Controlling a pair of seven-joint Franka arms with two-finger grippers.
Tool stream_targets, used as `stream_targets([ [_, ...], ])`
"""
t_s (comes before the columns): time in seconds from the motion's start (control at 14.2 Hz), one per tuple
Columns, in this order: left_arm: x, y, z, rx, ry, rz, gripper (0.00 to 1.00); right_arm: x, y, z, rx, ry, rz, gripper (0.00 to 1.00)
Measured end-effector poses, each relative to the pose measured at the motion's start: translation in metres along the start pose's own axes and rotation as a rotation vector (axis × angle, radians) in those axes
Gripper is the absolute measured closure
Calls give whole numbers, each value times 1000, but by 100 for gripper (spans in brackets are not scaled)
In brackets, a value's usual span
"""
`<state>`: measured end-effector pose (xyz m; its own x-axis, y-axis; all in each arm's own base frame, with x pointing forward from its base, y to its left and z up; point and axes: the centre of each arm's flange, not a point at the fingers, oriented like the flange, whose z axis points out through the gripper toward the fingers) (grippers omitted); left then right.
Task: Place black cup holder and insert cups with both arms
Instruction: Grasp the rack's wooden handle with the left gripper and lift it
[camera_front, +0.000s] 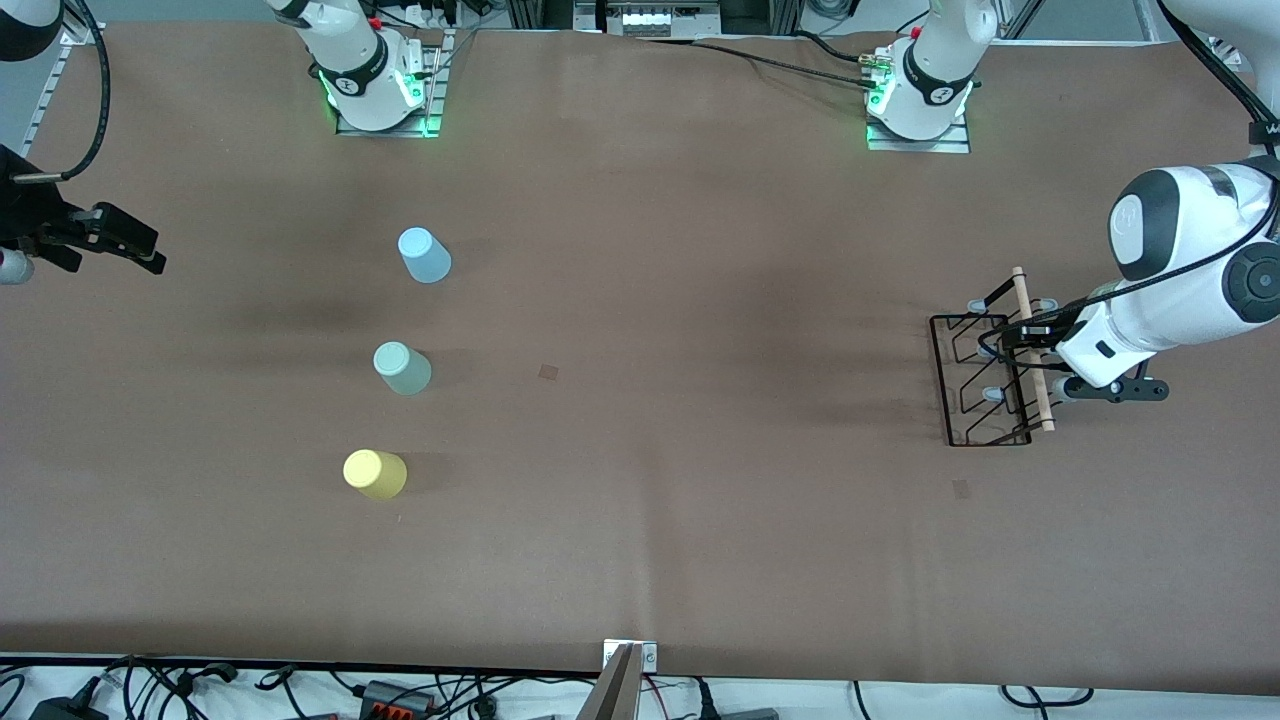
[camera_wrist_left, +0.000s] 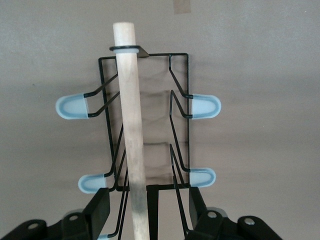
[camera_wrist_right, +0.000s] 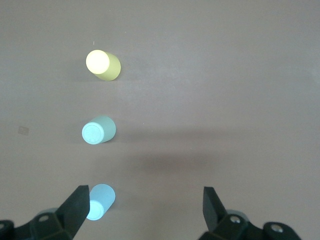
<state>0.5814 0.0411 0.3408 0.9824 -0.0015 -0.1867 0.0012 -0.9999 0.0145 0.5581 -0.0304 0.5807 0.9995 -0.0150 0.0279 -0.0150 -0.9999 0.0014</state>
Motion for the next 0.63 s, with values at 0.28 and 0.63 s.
stream_targets([
  [0.28,0,-1,3,0,4,-2,48,1,-4,3,0,-7,-7,0],
  [0.63,-1,-8,5,-1,11,-13,85,2,-6,6,1,-15,-11,0],
])
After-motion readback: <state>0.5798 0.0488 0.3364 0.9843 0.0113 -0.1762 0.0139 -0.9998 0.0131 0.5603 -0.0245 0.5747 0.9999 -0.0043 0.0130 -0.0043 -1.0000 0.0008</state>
